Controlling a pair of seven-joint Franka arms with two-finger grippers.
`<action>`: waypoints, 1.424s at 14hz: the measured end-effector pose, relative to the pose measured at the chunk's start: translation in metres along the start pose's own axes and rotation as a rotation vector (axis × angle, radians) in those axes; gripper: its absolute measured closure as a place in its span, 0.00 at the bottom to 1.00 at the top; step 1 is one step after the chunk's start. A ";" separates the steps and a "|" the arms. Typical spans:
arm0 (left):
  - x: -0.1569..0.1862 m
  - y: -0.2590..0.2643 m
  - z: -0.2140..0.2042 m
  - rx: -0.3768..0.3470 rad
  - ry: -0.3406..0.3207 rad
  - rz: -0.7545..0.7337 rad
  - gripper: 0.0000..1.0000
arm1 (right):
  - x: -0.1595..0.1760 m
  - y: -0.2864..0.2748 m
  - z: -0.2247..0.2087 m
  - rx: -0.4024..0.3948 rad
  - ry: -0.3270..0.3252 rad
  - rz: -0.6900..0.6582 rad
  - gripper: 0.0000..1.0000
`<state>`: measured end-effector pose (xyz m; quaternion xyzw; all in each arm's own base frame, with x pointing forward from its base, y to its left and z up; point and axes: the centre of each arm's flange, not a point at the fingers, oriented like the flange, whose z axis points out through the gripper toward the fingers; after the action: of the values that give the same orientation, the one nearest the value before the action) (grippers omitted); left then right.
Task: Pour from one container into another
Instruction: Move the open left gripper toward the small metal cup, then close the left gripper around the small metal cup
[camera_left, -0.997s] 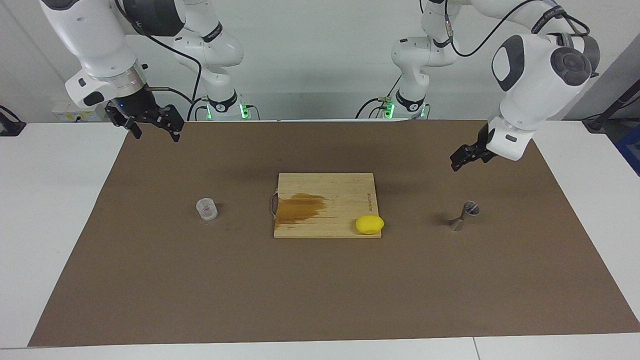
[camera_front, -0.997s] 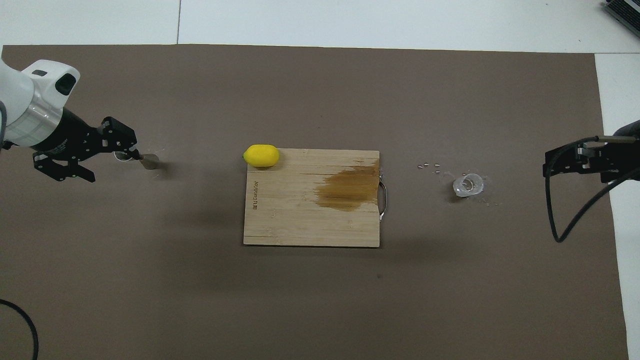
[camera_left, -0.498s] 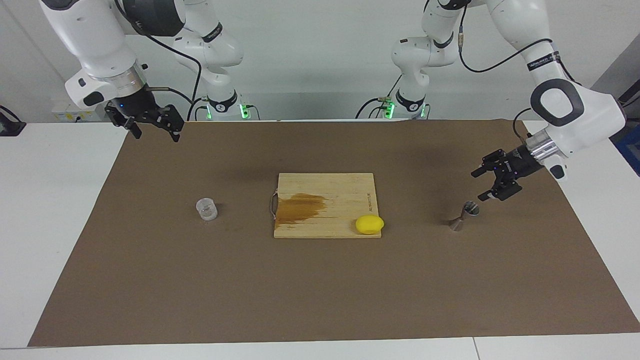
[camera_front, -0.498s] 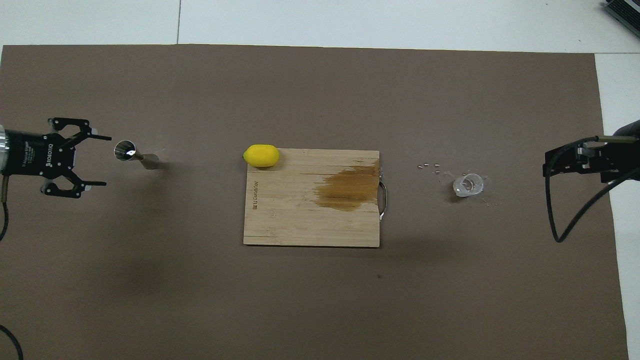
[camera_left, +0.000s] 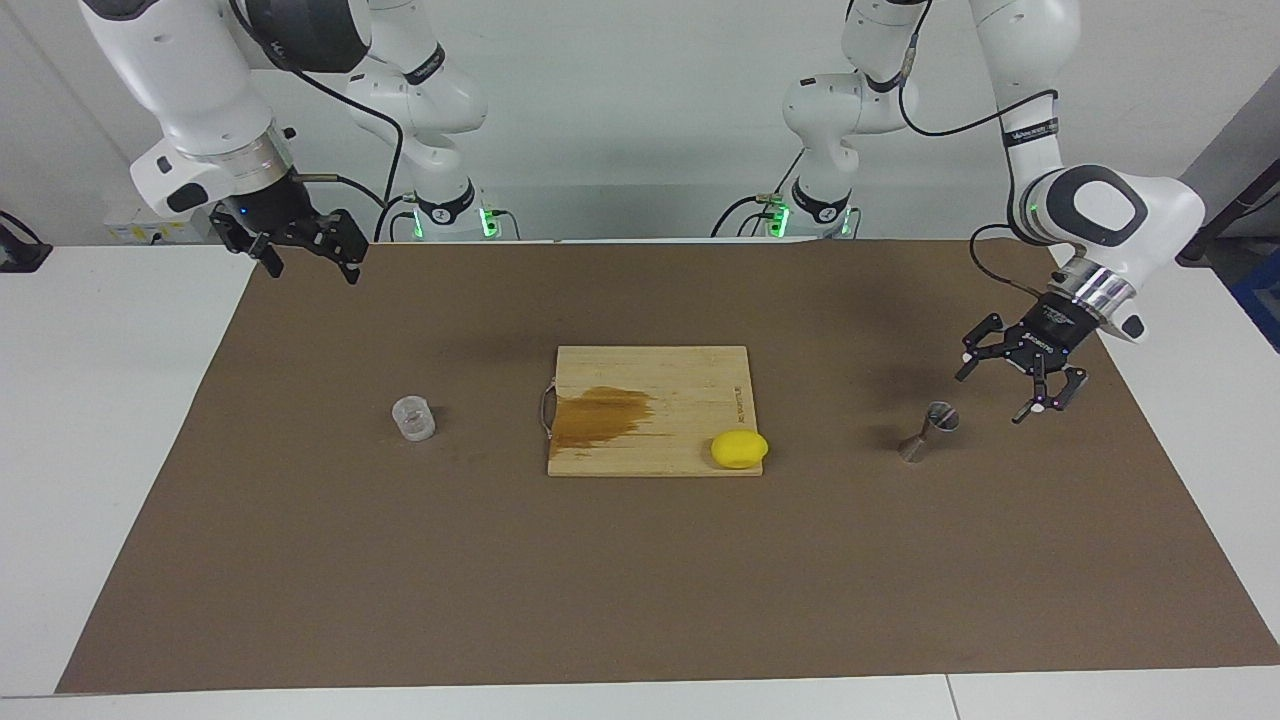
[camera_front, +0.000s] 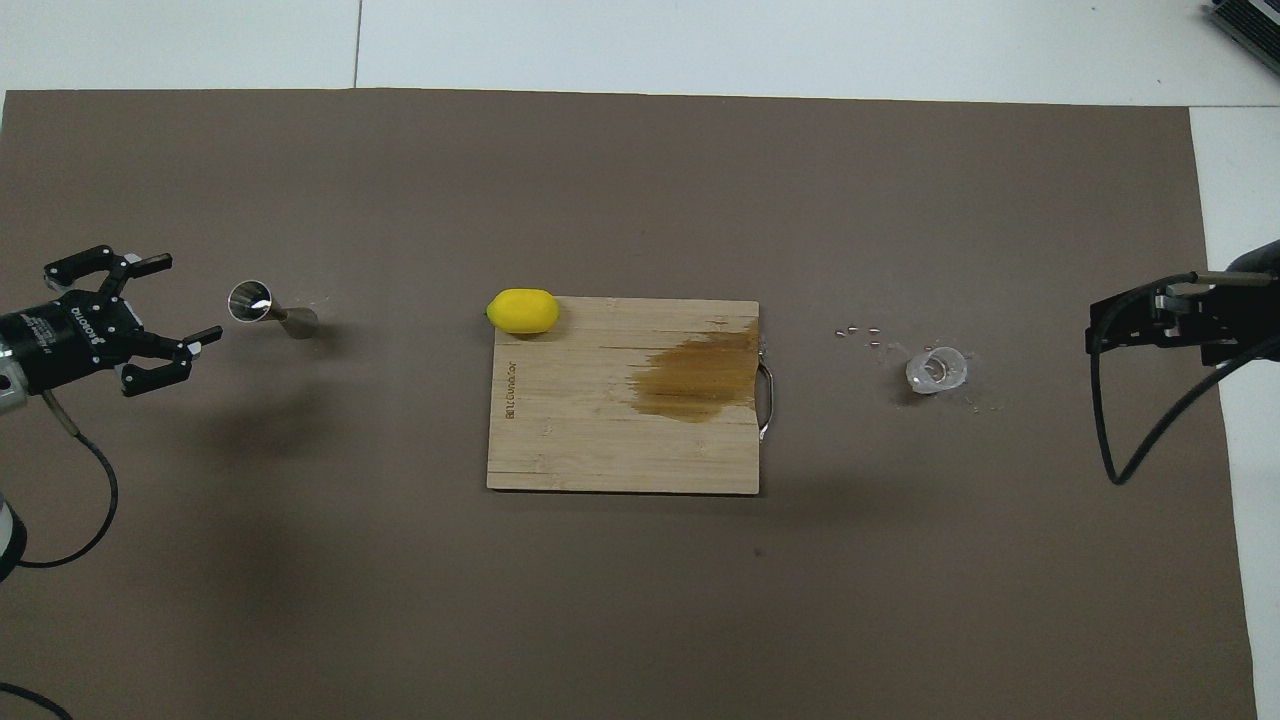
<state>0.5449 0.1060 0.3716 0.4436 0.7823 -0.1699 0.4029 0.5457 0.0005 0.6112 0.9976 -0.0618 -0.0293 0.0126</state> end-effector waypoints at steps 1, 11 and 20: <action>0.001 -0.006 0.005 0.006 -0.010 -0.025 0.00 | 0.000 0.000 0.000 0.000 0.000 0.000 0.00; 0.009 -0.025 0.030 -0.021 -0.060 -0.166 0.00 | 0.000 0.000 0.000 0.000 0.000 0.000 0.00; 0.013 -0.027 0.042 -0.055 -0.072 -0.219 0.03 | 0.000 0.000 0.000 0.000 0.000 0.000 0.00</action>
<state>0.5389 0.0724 0.3329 0.3377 0.8156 -0.2073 0.4217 0.5457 0.0005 0.6112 0.9976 -0.0618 -0.0293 0.0126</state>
